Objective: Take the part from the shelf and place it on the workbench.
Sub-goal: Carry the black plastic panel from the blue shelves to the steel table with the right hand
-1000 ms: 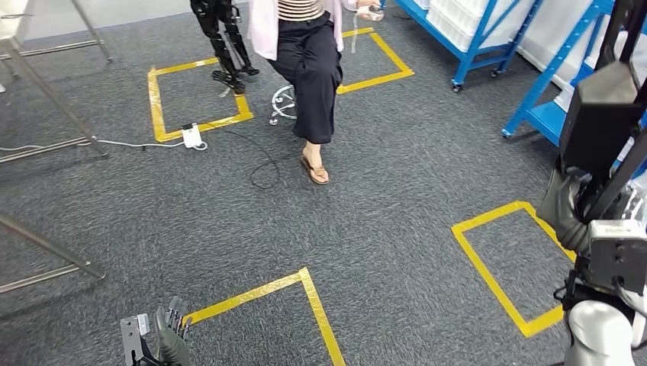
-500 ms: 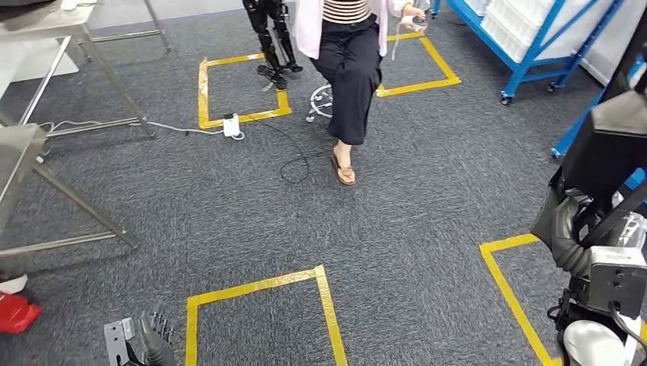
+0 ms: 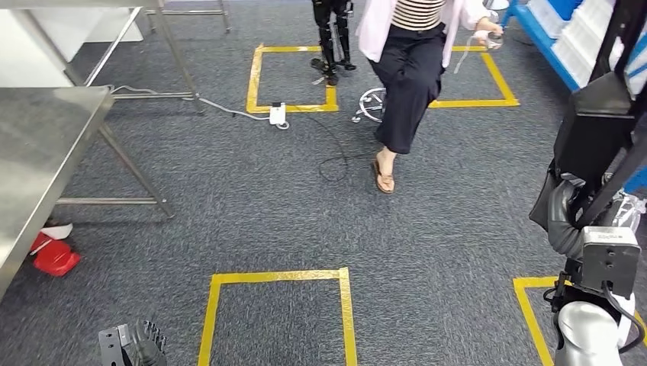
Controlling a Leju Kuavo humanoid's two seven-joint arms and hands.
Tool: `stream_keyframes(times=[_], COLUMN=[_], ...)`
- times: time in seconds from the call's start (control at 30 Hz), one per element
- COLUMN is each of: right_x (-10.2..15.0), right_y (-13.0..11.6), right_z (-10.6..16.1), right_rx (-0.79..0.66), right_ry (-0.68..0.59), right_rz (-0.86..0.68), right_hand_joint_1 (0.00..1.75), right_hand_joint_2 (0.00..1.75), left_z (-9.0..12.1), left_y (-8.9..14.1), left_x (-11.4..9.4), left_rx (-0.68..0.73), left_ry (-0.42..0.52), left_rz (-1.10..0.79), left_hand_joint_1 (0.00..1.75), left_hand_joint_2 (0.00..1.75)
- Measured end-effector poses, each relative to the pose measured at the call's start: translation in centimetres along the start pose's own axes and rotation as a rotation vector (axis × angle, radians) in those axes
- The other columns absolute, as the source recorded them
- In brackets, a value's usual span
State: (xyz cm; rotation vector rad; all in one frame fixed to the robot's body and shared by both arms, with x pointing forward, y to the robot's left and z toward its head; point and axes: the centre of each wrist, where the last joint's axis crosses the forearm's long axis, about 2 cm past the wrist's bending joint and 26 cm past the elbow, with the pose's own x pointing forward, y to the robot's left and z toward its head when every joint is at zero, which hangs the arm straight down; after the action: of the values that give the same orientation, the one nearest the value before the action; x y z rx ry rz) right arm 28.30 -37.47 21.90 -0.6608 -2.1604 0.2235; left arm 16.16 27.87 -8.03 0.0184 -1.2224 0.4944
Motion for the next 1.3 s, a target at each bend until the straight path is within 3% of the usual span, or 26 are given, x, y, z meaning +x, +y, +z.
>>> stream_keyframes(times=[1.3], right_x=[-0.4], right_y=[2.2], right_z=[-1.9], right_rx=[0.048], right_ry=[0.025], right_rz=[-0.049], right_hand_joint_1=[1.57], right_hand_joint_2=[1.75], left_z=[1.5], left_y=[1.8], left_x=[-0.9], left_rx=[0.044], left_ry=[0.026], left_rz=[-0.025], left_hand_joint_1=[0.00], left_hand_joint_2=[0.00])
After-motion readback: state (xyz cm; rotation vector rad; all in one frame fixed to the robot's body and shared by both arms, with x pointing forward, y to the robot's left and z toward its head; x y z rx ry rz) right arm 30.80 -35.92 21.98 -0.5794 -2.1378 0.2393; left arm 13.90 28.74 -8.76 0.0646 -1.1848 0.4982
